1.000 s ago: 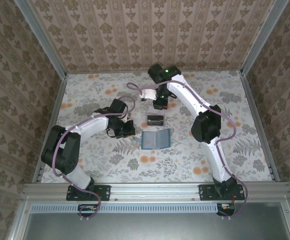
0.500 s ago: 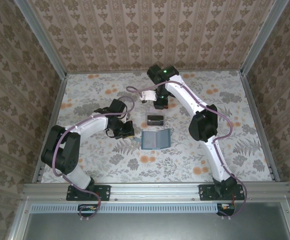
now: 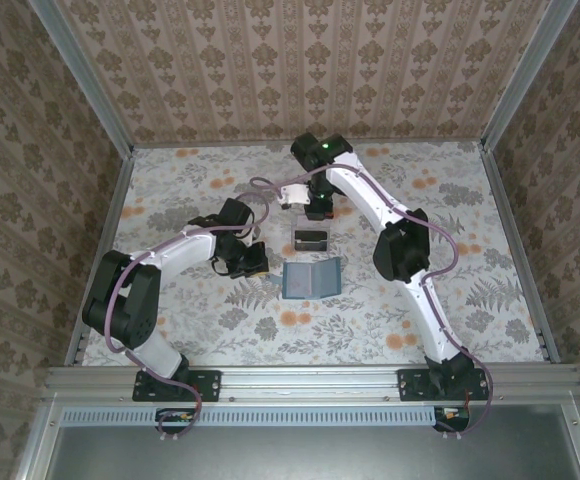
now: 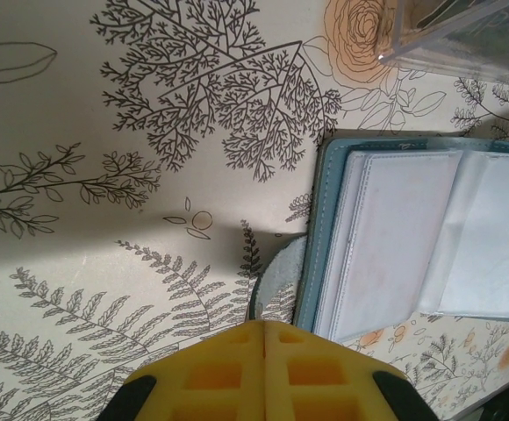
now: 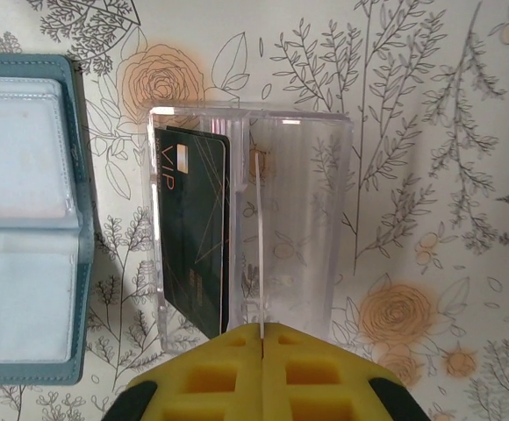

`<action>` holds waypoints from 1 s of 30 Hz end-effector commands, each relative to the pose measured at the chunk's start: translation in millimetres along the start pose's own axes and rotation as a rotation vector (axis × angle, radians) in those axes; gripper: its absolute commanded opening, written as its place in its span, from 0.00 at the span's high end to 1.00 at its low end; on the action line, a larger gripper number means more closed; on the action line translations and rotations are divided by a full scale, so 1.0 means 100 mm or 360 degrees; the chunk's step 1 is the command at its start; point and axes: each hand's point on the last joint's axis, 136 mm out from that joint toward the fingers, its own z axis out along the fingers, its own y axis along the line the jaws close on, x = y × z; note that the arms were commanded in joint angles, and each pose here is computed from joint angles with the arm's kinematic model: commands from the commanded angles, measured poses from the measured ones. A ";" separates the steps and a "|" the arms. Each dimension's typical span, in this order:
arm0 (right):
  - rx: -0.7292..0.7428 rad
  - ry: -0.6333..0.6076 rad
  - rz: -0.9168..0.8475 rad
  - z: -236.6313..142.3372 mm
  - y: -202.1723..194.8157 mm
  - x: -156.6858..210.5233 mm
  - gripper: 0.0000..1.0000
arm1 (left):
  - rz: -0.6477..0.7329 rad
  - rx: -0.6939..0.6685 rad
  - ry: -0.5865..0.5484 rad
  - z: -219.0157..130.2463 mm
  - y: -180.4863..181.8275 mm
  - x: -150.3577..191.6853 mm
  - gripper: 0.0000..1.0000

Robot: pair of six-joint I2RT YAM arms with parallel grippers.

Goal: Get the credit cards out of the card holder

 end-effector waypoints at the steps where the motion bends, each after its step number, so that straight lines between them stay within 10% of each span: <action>1: -0.0069 0.0000 -0.0042 0.08 0.08 -0.04 1.00 | -0.0017 -0.0029 -0.0018 -0.08 0.04 0.00 0.92; 11: -0.0202 0.0040 -0.0048 0.22 0.25 -0.02 1.00 | -0.0026 -0.0046 -0.0024 -0.09 0.05 0.00 0.92; 30: 0.0287 0.0003 0.0052 -0.08 -0.39 -0.07 0.85 | -0.0018 -0.0043 -0.0033 -0.10 0.02 -0.03 0.92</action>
